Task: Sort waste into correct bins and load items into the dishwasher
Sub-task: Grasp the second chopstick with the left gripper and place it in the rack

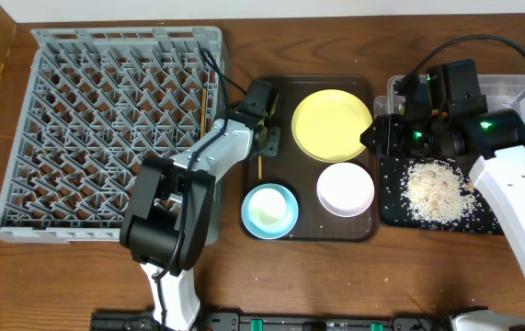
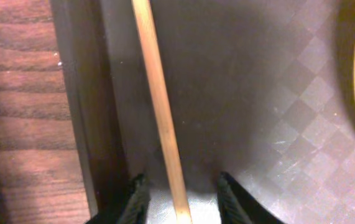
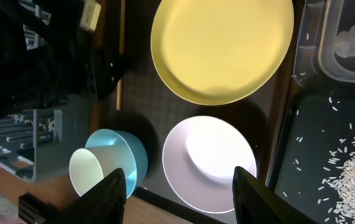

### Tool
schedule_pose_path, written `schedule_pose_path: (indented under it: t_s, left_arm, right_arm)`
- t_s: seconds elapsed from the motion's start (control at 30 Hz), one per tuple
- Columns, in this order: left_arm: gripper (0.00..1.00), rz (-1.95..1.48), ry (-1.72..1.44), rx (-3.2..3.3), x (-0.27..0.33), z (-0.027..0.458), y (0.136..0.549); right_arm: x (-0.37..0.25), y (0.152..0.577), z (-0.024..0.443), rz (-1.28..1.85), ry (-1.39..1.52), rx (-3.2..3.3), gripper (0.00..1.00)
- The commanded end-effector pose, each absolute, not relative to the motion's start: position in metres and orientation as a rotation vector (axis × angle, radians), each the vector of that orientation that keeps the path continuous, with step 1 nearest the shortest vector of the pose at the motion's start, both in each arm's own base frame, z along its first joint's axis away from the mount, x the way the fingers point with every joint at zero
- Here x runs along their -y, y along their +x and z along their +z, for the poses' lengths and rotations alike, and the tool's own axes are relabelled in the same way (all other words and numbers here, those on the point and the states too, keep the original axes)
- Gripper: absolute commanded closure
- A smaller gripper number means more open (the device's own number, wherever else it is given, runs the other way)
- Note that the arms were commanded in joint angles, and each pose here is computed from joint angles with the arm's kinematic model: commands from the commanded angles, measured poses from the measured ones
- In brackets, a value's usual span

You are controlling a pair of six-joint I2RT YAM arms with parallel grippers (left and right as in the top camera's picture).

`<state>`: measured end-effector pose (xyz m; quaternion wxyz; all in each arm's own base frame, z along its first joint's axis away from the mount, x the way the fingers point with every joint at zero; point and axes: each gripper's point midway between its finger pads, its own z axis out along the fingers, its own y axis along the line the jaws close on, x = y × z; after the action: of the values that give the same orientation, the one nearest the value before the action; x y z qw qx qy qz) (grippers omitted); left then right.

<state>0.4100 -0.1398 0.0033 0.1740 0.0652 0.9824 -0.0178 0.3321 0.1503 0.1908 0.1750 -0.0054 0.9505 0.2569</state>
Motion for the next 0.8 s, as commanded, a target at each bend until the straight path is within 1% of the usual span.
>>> schedule_pose_path:
  t_s: [0.0, 0.07, 0.1, 0.23, 0.27, 0.37, 0.47, 0.53, 0.63, 0.73, 0.77]
  left_arm:
    - [0.73, -0.034, 0.172, -2.837, 0.137, -0.015, 0.403]
    - [0.87, -0.030, 0.173, -2.846, 0.136, -0.017, 0.401]
    - [0.92, -0.031, 0.173, -2.845, 0.136, -0.016, 0.401]
    - [0.92, -0.044, 0.166, -2.808, 0.137, 0.011, 0.406]
    - [0.92, -0.060, 0.162, -2.765, 0.138, 0.037, 0.411]
    - [0.92, -0.083, 0.183, -2.682, 0.138, 0.083, 0.413]
    - [0.92, -0.037, 0.218, -2.618, 0.125, 0.122, 0.406]
    - [0.92, 0.077, 0.176, -2.597, 0.103, 0.139, 0.400]
    - [0.92, 0.303, 0.085, -2.593, 0.058, 0.153, 0.390]
    - [0.92, 0.364, 0.031, -2.653, 0.033, 0.143, 0.380]
    - [0.92, 0.384, -0.002, -2.690, 0.020, 0.131, 0.375]
  right_arm:
    - [-0.154, 0.332, 0.197, 0.735, -0.049, -2.676, 0.47]
    - [-0.154, 0.332, 0.197, 0.735, -0.049, -2.676, 0.48]
    - [-0.154, 0.332, 0.197, 0.735, -0.049, -2.675, 0.48]
    - [-0.154, 0.332, 0.197, 0.735, -0.049, -2.675, 0.48]
    - [-0.154, 0.332, 0.197, 0.735, -0.049, -2.675, 0.48]
    - [-0.154, 0.332, 0.197, 0.735, -0.048, -2.679, 0.48]
    - [-0.154, 0.331, 0.197, 0.734, -0.048, -2.680, 0.48]
    - [-0.154, 0.332, 0.197, 0.734, -0.048, -2.679, 0.48]
    - [-0.154, 0.331, 0.197, 0.734, -0.048, -2.680, 0.48]
    - [-0.154, 0.332, 0.197, 0.734, -0.048, -2.679, 0.48]
    - [-0.154, 0.332, 0.197, 0.734, -0.048, -2.679, 0.48]
